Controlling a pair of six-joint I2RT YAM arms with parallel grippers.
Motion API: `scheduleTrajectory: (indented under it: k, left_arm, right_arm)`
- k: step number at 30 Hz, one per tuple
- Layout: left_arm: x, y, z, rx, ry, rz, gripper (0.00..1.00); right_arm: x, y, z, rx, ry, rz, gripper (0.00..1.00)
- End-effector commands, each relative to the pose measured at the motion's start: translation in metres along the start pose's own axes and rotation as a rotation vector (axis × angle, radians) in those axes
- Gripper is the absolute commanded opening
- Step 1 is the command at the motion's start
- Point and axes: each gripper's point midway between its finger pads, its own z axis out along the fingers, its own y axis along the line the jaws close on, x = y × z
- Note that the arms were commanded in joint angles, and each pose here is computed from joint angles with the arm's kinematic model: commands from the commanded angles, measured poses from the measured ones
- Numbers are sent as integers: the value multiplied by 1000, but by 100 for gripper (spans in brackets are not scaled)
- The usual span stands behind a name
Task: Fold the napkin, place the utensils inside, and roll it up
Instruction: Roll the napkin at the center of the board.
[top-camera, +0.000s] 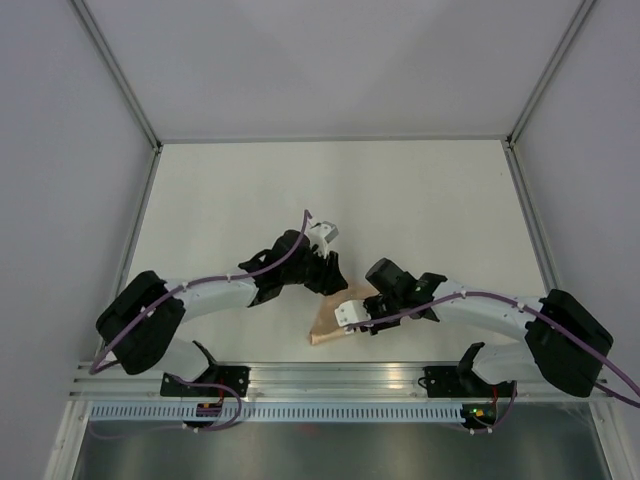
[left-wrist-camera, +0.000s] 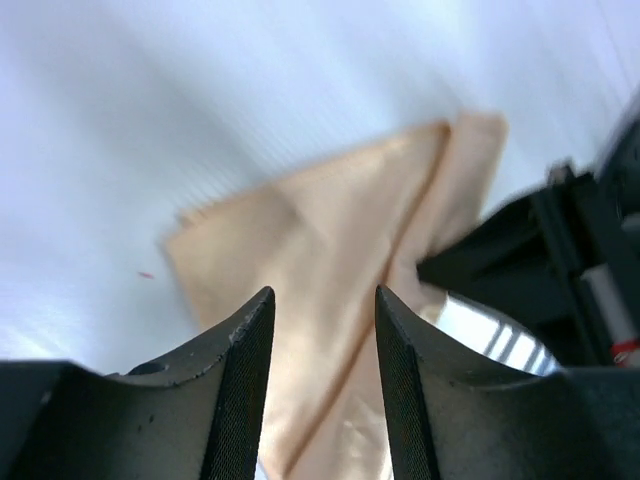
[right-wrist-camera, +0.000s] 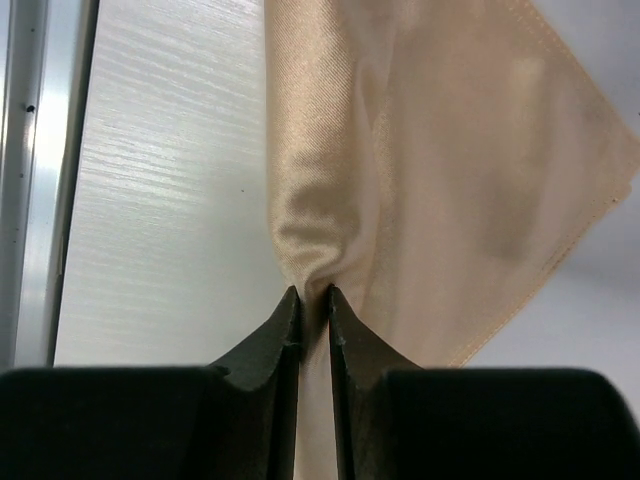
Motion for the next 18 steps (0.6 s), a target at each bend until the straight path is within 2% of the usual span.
scheduleTrajectory:
  k: [1, 4, 8, 14, 18]
  left_arm:
    - [-58, 35, -37, -224, -182, 25, 50]
    - [-99, 52, -81, -348, -383, 2, 54]
    - [-143, 45, -140, -426, -607, 80, 56]
    - [-178, 3, -196, -345, -801, 252, 57]
    - [-182, -29, -206, -255, -843, 414, 58]
  right_arm:
    - [22, 52, 5, -248, 83, 85, 0]
    - [23, 56, 6, -316, 106, 118, 0]
    - [25, 49, 10, -360, 119, 155, 0]
    - [31, 34, 16, -451, 131, 251, 1]
    - [36, 23, 26, -501, 143, 315, 1]
